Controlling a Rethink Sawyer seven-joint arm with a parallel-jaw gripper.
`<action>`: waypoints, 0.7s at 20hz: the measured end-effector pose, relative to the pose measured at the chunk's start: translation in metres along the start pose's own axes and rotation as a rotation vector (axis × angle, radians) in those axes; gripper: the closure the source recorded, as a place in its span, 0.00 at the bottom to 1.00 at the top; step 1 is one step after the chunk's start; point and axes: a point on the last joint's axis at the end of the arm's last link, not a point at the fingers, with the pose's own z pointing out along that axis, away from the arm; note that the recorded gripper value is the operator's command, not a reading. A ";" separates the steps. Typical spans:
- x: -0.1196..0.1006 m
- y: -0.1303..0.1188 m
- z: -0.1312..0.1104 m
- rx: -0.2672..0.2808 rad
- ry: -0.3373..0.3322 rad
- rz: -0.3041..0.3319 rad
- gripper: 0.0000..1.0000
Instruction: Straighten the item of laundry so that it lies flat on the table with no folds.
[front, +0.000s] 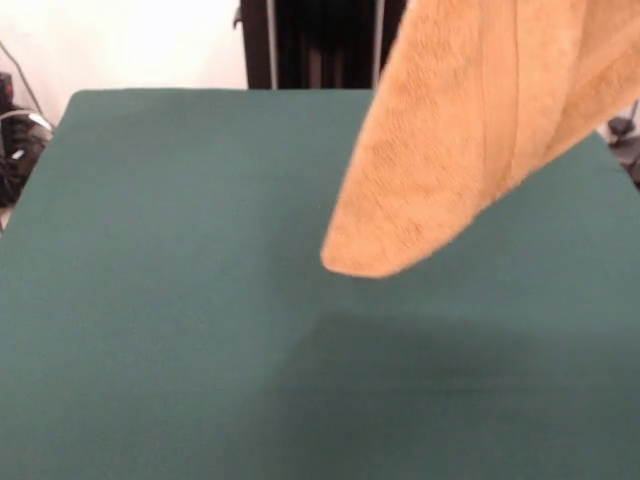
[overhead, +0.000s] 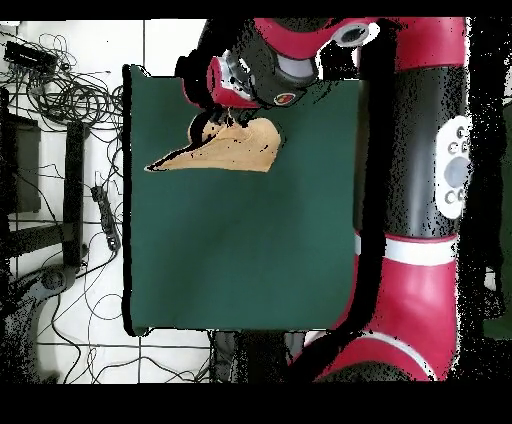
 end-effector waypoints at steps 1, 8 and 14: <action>0.005 0.002 -0.009 0.004 -0.011 0.000 1.00; 0.037 0.015 -0.056 0.024 -0.066 0.005 1.00; 0.034 0.021 -0.063 0.030 -0.096 0.023 1.00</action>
